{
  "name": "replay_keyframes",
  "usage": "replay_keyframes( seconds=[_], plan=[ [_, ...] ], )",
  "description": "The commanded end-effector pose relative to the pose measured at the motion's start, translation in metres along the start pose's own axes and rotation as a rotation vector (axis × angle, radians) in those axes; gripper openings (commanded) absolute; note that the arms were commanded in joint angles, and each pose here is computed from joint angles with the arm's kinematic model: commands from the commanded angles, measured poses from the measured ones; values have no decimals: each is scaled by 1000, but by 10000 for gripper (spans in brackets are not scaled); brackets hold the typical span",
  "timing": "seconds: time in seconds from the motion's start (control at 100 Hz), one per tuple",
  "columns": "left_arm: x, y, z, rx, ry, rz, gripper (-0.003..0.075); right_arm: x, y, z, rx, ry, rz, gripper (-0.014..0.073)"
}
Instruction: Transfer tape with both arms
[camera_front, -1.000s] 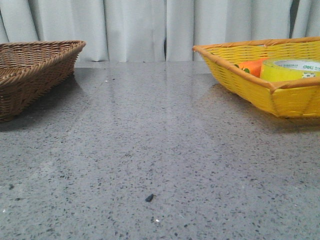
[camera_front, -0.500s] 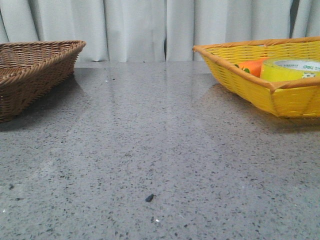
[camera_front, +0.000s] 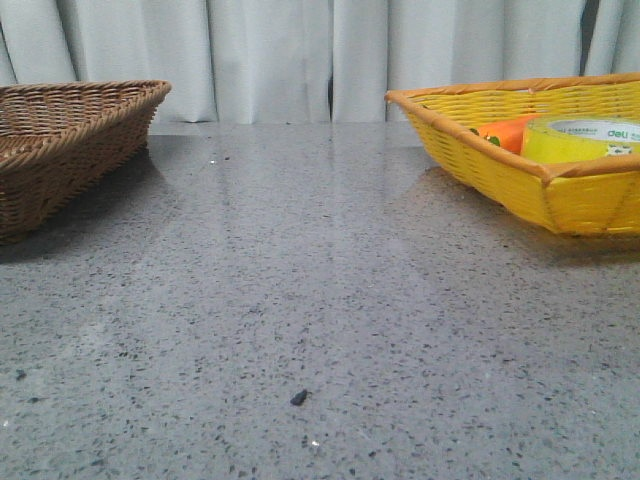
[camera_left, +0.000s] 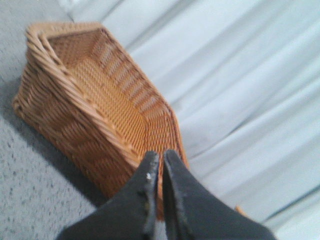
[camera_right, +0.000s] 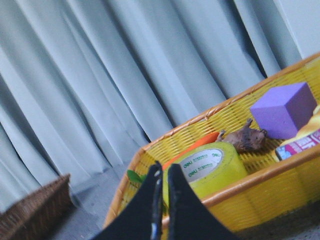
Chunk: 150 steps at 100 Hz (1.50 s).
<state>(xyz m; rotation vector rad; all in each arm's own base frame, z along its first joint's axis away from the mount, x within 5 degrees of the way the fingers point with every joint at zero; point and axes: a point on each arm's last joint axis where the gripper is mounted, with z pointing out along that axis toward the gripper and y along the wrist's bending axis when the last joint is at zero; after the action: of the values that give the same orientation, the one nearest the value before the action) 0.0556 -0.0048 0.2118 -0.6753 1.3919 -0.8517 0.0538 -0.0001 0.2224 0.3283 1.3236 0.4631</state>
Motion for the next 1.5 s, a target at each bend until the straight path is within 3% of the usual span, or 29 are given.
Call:
replay_keyframes(
  seconds=[0.0, 0.1, 0.17, 0.25, 0.32, 0.43, 0.52, 0.59, 0.74, 0.98, 1.19, 1.32, 1.41, 1.49],
  plan=[
    [-9, -2, -3, 23, -101, -31, -20, -21, 7, -1, -23, -128, 50, -66],
    [-16, -19, -5, 67, -90, 114, -19, -41, 23, 3, -44, -90, 15, -66],
    [-20, -36, -5, 90, -39, 270, -6, -54, 35, 12, -43, -3, -90, -64],
    [-26, -53, -3, 88, 32, 444, 86, -74, 49, 27, -24, 99, -223, -37],
    [-33, -67, 2, 69, 83, 551, 232, -89, 59, 47, 8, 199, -288, 42],
    [-43, -86, 13, 41, 164, 631, 441, -109, 72, 83, 62, 376, -315, 244],
    [-47, -97, 23, 31, 254, 725, 472, -123, 84, 115, 78, 515, -367, 393],
    [-49, -105, 30, 29, 329, 795, 472, -129, 95, 139, 65, 638, -421, 440],
    [-53, -116, 41, 43, 365, 803, 472, -129, 113, 188, 54, 871, -457, 435],
    [-52, -120, 41, 84, 377, 793, 472, -75, 102, 262, 140, 1244, -485, 435],
    [-51, -120, 41, 86, 380, 795, 472, -22, 80, 293, 185, 1396, -479, 435],
    [-51, -120, 41, 85, 383, 795, 472, -6, 74, 303, 187, 1397, -478, 431],
    [-51, -120, 41, 85, 383, 795, 472, 1, 71, 308, 189, 1396, -480, 348],
    [-51, -120, 41, 85, 383, 795, 471, 4, 69, 310, 190, 1396, -482, 140]
  ],
)
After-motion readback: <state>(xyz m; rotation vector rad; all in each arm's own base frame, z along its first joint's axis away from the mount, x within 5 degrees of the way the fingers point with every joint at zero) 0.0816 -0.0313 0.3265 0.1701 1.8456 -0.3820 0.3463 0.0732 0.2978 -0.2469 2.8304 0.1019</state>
